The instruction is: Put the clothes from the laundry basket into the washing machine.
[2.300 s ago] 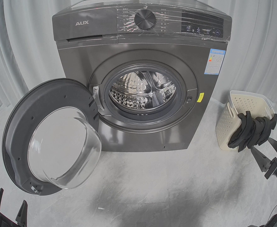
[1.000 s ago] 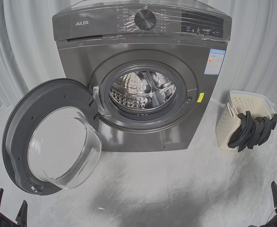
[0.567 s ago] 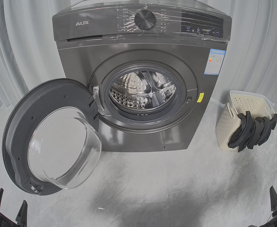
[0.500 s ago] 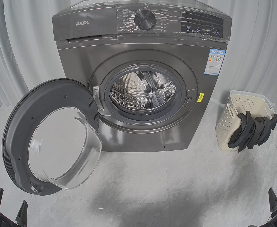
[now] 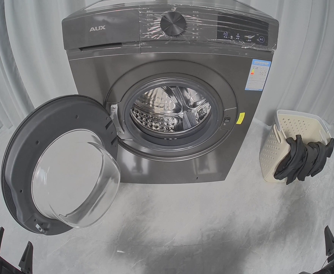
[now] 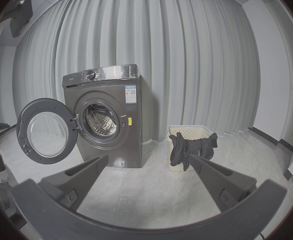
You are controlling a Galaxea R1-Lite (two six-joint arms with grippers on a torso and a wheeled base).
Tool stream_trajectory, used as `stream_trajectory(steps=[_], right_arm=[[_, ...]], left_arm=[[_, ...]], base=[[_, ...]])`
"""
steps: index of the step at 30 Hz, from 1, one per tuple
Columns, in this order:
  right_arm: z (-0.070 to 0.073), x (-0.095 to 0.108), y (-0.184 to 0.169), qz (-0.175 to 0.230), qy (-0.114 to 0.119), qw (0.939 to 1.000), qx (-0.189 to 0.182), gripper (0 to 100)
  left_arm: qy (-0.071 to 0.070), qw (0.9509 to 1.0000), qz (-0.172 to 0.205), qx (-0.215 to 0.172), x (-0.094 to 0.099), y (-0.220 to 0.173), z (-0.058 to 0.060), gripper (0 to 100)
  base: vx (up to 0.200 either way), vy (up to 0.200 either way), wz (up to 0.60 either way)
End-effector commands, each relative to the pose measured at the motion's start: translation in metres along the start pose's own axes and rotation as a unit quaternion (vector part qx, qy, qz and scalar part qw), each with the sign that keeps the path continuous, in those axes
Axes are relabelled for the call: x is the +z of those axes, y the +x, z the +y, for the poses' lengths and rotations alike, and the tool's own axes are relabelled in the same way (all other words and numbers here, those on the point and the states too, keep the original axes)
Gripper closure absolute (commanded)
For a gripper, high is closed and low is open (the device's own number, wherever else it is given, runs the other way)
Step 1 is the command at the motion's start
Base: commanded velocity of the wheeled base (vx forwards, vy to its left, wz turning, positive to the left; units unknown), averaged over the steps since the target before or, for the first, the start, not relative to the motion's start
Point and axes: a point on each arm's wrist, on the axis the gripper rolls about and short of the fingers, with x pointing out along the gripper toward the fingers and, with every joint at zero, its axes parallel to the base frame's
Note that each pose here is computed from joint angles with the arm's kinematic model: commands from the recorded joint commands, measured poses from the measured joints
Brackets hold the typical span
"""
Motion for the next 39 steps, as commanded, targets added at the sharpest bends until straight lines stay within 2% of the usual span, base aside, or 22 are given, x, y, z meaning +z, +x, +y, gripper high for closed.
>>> stream_trajectory(steps=[1,6,15,30,36,39], right_arm=[[0.0,-0.0051,0.0003,0.002,0.0,1.0,0.0,0],[0.0,-0.0051,0.0003,0.002,0.0,1.0,0.0,0],[0.0,-0.0051,0.0003,0.002,0.0,1.0,0.0,0],[0.0,-0.0051,0.0003,0.002,0.0,1.0,0.0,0],[0.0,-0.0052,0.0003,0.003,-0.001,1.0,0.001,0],[0.0,-0.0051,0.0003,0.002,0.0,1.0,0.001,0]], left_arm=[[0.0,1.0,0.0,0.0,-0.0043,0.0,0.0,0],[0.0,1.0,0.0,0.0,-0.0043,0.0,0.0,0],[0.0,1.0,0.002,0.0,-0.0047,0.0003,0.0,0],[0.0,1.0,0.001,0.0,-0.0043,0.0001,0.0,0],[-0.001,1.0,0.001,0.0,-0.0043,0.0001,0.0,0],[-0.002,1.0,0.001,0.0,-0.0043,0.0001,0.0,0]], base=[[0.0,-0.2,0.0],[0.0,-0.2,0.0],[0.0,0.0,0.0],[0.2,0.0,0.0],[0.0,0.0,0.0],[0.0,-0.2,0.0]])
